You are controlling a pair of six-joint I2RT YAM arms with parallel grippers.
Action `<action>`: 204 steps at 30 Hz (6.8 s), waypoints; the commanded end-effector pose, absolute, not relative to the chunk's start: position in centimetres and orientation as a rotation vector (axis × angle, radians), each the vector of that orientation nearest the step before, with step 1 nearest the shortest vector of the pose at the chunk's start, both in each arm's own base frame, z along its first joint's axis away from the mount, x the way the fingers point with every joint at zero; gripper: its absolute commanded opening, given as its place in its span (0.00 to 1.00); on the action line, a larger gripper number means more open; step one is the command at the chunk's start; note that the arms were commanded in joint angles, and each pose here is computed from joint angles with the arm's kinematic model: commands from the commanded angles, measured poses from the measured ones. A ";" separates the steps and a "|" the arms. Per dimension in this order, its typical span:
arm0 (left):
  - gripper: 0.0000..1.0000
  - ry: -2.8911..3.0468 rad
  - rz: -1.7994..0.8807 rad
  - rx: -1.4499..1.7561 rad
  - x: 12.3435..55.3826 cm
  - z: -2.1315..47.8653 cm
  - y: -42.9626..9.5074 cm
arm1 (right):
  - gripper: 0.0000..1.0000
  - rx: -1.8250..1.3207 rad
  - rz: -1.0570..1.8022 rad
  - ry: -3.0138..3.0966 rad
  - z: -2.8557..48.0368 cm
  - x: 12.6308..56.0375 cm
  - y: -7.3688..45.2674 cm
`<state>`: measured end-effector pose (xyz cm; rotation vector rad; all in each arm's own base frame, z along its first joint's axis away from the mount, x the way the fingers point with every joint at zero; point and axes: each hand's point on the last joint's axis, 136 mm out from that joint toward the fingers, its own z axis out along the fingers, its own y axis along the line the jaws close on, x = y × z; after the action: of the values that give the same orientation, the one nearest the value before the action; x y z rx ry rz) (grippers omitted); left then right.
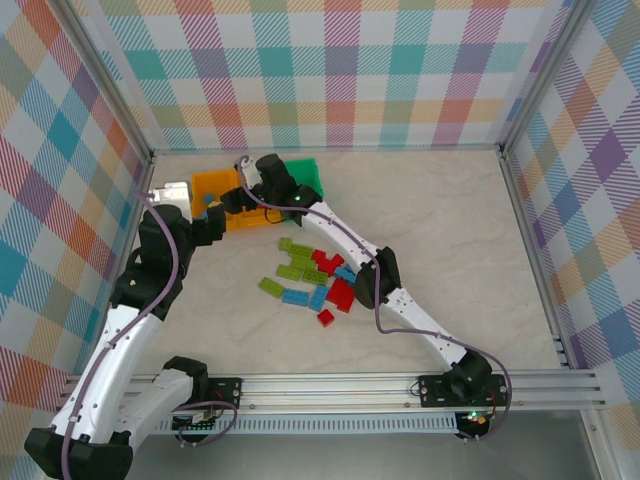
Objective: Sort the legos into containers by color
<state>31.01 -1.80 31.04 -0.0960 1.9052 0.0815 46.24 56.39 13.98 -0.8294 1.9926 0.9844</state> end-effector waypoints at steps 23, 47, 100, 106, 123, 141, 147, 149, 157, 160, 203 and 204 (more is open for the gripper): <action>1.00 2.373 -0.388 -0.013 31.9 24.4 -9.6 | 1.00 -1.409 0.450 2.405 26.1 32.3 33.5; 0.82 2.648 -0.162 -0.107 42.3 7.2 -16.9 | 1.00 -0.665 0.672 2.415 24.2 21.1 23.0; 0.52 2.172 -0.376 0.040 52.9 24.4 -23.7 | 1.00 -0.354 0.518 2.245 26.8 23.0 18.5; 0.47 2.266 -0.512 0.434 43.1 24.2 -27.7 | 1.00 -0.353 0.546 2.242 26.0 23.8 19.4; 0.55 2.626 -0.347 0.809 36.0 8.6 -33.3 | 1.00 -0.224 0.645 2.330 24.1 23.0 17.8; 0.30 2.690 -0.360 0.856 36.3 4.1 -34.5 | 1.00 -0.217 0.650 2.336 23.9 23.1 18.0; 0.18 2.627 -0.440 0.836 36.2 7.4 -35.1 | 1.00 -0.211 0.645 2.325 24.1 22.9 17.7; 0.18 2.570 -0.464 0.812 36.4 9.8 -35.1 | 1.00 -0.206 0.646 2.318 24.3 23.0 17.7; 0.17 2.344 -0.310 0.535 40.6 19.6 -29.5 | 1.00 -0.204 0.642 2.305 24.3 23.1 17.6; 0.17 2.287 -0.155 0.299 44.4 21.4 -23.8 | 1.00 -0.206 0.650 2.303 24.3 23.1 17.7; 0.56 2.473 -0.717 -0.316 38.8 17.5 -31.8 | 1.00 -0.132 0.594 2.279 23.5 24.3 17.0; 0.57 2.506 -0.754 -0.353 38.5 16.1 -32.9 | 1.00 -0.132 0.596 2.280 23.5 24.2 17.0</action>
<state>38.77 -31.86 20.37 -0.1213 2.4068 -0.6907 23.91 17.00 23.13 -0.1603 2.3077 0.5838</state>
